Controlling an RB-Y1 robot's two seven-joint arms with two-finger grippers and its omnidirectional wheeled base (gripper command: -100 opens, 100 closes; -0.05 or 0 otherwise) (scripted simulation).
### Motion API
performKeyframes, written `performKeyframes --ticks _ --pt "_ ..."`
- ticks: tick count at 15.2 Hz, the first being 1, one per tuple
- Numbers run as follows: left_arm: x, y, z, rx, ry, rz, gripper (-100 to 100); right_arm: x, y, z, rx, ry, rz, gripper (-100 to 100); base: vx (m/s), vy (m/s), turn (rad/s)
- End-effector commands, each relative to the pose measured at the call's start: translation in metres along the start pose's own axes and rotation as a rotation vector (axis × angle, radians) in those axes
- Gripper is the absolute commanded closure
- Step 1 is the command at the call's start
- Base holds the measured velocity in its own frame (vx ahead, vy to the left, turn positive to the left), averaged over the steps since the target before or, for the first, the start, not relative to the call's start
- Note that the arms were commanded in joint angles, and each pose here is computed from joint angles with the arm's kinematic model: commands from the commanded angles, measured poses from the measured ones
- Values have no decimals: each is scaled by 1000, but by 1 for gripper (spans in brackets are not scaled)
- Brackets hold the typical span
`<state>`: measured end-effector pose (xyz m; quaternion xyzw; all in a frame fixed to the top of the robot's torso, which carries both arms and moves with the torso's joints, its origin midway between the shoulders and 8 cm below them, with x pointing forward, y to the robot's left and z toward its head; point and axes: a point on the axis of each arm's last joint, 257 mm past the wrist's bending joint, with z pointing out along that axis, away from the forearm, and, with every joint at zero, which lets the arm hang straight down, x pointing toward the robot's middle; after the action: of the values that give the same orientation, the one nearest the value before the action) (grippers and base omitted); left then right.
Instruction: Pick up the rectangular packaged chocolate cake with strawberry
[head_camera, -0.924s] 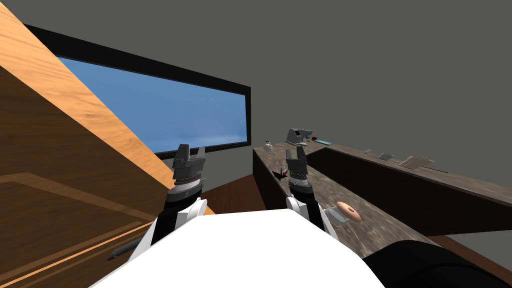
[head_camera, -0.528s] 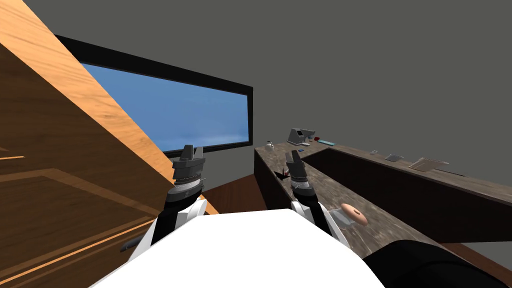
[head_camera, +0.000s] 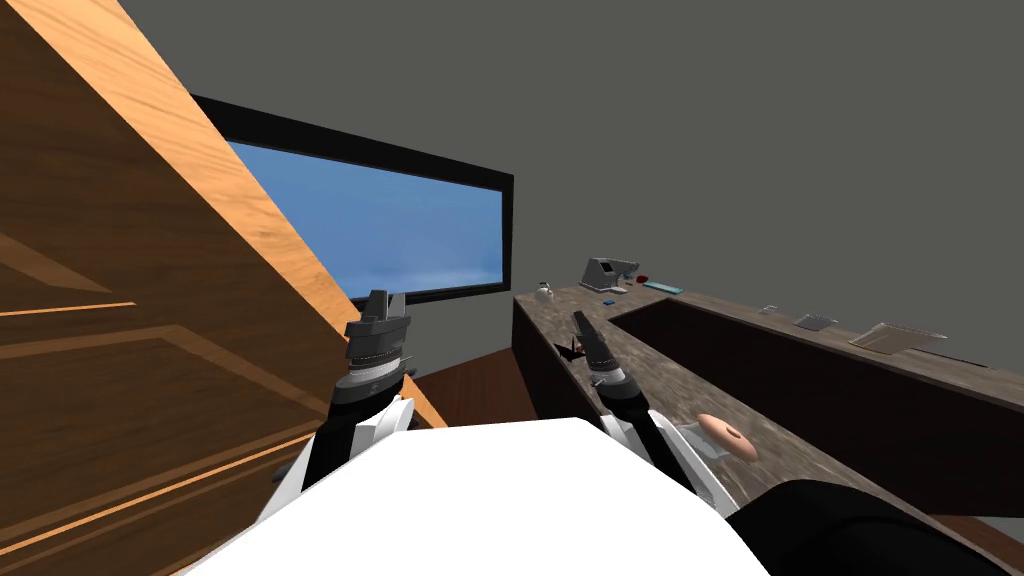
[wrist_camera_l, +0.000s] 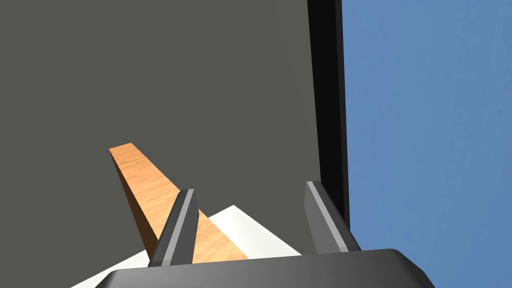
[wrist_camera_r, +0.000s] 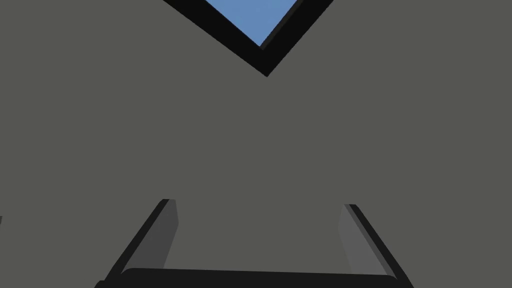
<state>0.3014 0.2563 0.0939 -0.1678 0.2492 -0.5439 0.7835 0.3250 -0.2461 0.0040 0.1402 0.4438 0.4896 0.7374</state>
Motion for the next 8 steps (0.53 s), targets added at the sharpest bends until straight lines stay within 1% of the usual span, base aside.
performKeyframes --ticks 1,2,4,5,7,8 --pt "0 0 0 0 0 0 0 5 -7 -7 20 56 -45 -100 -11 34 68" --pt "0 0 0 0 0 0 0 6 -21 -17 60 90 -96 -100 -9 36 85" --pt "0 0 0 0 0 0 0 10 -20 -18 50 126 -106 -100 -1 -3 -3" --pt "0 0 0 0 0 0 0 10 -34 -29 90 167 -162 -100 7 -9 33" --pt "0 0 0 0 0 0 0 14 -33 -29 80 199 -171 -100 6 -6 22" --pt "0 0 0 0 0 0 0 13 -47 -41 120 242 -229 -100 14 -5 27"
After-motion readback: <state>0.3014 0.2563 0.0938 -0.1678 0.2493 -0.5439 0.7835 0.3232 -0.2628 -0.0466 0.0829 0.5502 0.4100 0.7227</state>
